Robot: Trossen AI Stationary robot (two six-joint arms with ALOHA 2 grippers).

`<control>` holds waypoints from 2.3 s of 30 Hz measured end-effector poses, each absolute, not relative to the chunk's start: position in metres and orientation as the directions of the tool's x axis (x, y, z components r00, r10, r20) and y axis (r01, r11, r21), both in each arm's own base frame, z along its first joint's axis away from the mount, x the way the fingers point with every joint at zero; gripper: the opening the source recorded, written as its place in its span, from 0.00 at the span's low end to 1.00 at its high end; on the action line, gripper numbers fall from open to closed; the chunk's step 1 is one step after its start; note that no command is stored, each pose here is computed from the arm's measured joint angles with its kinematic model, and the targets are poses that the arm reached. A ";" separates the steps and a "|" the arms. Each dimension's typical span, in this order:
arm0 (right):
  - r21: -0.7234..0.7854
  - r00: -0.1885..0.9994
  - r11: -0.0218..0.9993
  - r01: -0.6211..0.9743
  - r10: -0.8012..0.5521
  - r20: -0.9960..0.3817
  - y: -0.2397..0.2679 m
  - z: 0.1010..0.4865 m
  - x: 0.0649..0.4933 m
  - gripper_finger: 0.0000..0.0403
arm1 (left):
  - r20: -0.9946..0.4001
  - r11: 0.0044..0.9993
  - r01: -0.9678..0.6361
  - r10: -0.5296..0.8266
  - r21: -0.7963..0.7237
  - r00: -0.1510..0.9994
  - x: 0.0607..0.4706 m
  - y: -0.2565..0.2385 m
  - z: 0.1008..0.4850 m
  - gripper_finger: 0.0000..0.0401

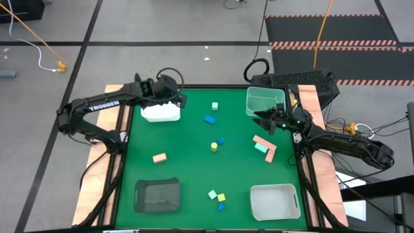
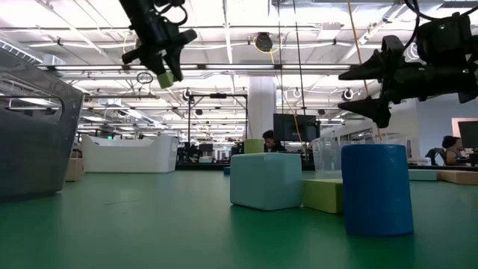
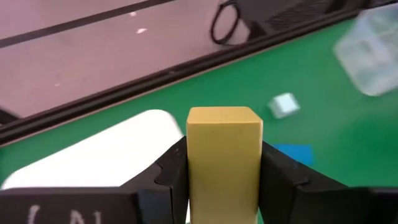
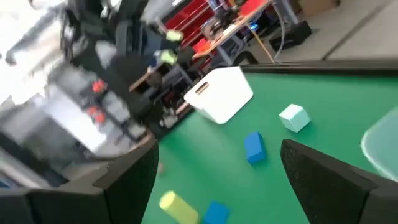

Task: Sort & place blocks by color
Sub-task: Put the top left green block into the white bin, then put the top light brown block into the transparent bin

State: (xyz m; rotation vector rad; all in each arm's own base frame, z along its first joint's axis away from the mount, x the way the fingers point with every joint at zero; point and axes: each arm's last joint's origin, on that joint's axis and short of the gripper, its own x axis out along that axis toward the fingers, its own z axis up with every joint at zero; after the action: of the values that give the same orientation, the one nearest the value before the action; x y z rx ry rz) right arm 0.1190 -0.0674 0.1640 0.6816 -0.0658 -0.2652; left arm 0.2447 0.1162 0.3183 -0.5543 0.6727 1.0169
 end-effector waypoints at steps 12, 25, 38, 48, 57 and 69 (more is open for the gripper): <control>0.862 0.956 0.483 0.154 -0.294 -0.006 -0.068 0.166 0.119 0.81 | -0.817 0.251 -0.968 0.556 -0.009 0.152 0.213 0.147 0.283 0.33; 0.938 0.855 0.321 0.132 -0.515 0.056 -0.075 0.172 0.116 0.81 | -0.885 0.138 -0.989 0.453 -0.049 0.107 0.192 0.146 0.206 0.33; 0.956 0.821 0.229 0.182 -0.571 -0.020 -0.076 0.165 0.115 0.81 | -0.876 0.093 -0.993 0.471 -0.071 0.107 0.192 0.146 0.200 0.61; 0.957 0.745 0.288 0.004 -0.640 0.190 -0.078 0.185 0.112 0.81 | -0.840 0.185 -0.971 0.494 -0.152 0.225 0.213 0.138 0.219 0.63; 0.831 0.725 0.536 -0.152 -0.511 0.462 -0.071 0.213 0.106 0.81 | -0.705 0.396 -0.865 0.514 -0.309 0.488 0.255 0.107 0.250 0.64; 0.706 0.814 0.706 -0.063 -0.373 0.446 -0.073 0.277 0.124 0.83 | -0.484 0.585 -0.661 0.456 -0.470 0.747 0.289 0.064 0.285 0.64</control>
State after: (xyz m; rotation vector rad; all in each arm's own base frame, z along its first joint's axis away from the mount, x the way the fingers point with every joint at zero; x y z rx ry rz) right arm 0.1241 -0.0729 0.2768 0.7790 -0.6097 -0.1841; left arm 0.2889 0.0642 0.2847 -0.6793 0.3296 0.6650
